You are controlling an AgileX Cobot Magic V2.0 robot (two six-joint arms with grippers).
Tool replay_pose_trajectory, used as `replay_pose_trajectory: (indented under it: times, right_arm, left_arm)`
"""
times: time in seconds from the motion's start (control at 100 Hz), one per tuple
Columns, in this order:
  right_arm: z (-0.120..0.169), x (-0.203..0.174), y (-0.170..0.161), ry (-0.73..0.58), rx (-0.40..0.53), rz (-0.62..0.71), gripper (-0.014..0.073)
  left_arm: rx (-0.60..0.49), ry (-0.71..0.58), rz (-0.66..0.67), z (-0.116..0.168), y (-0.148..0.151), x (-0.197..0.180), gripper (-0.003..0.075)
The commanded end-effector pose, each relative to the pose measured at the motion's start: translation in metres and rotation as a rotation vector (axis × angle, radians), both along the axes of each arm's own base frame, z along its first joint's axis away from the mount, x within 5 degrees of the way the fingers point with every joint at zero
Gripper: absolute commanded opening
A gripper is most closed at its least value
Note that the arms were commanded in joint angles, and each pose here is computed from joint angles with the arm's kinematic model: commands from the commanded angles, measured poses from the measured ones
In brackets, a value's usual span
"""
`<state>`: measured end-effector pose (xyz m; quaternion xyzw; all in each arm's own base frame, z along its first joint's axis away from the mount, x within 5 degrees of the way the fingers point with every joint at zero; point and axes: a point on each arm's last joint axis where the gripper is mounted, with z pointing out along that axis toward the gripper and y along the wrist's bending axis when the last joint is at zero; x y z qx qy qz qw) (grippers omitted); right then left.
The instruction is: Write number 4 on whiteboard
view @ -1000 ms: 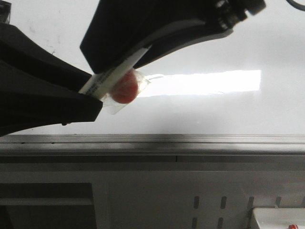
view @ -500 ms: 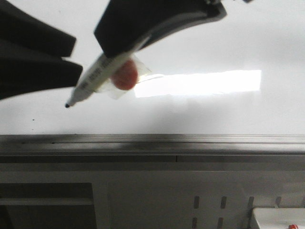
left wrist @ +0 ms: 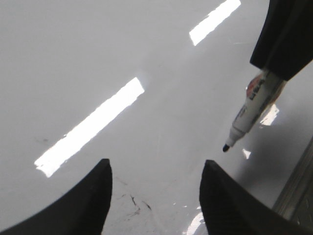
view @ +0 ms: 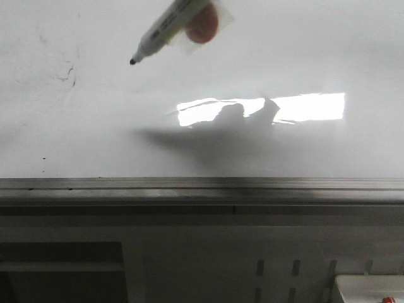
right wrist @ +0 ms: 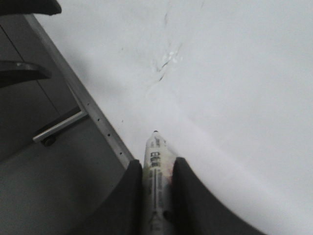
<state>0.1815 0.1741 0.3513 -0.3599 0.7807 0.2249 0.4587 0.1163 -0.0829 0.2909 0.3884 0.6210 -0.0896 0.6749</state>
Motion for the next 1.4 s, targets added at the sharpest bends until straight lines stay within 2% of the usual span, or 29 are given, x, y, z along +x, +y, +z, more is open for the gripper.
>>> replay_pose_trajectory:
  times: [0.0,0.29,0.55,0.65,0.81,0.89,1.19,1.39]
  right_arm:
    - [0.031,0.007,-0.011,-0.126,0.071,-0.057,-0.0064]
    - [0.042,0.035,-0.031,-0.173,0.068,-0.185,-0.0064]
    - [0.041,0.050,-0.045,-0.180,0.057,-0.260,-0.0064]
    - [0.038,0.049,-0.046,-0.148,0.037,-0.254,-0.0064]
    - [0.012,0.040,-0.039,-0.034,-0.016,-0.198,-0.0064]
    - [0.003,0.038,-0.035,-0.026,-0.020,-0.189,-0.0064]
    - [0.000,0.039,-0.036,-0.027,-0.012,-0.202,-0.0064]
    - [0.002,0.043,-0.065,0.020,-0.029,-0.297,-0.0062]
  left_arm:
    - [-0.092,0.033,0.039,0.010,0.002,0.002,0.0376]
    - [-0.150,0.092,0.080,0.009,0.005,0.004,0.0376]
    - [-0.150,0.092,0.080,0.009,0.005,0.004,0.0376]
    - [-0.150,0.092,0.080,0.009,0.005,0.004,0.0376]
    - [-0.150,0.092,0.080,0.009,0.005,0.004,0.0376]
    - [-0.150,0.092,0.080,0.009,0.005,0.004,0.0376]
    - [-0.150,0.092,0.080,0.009,0.005,0.004,0.0376]
    - [-0.150,0.092,0.080,0.009,0.005,0.004,0.0376]
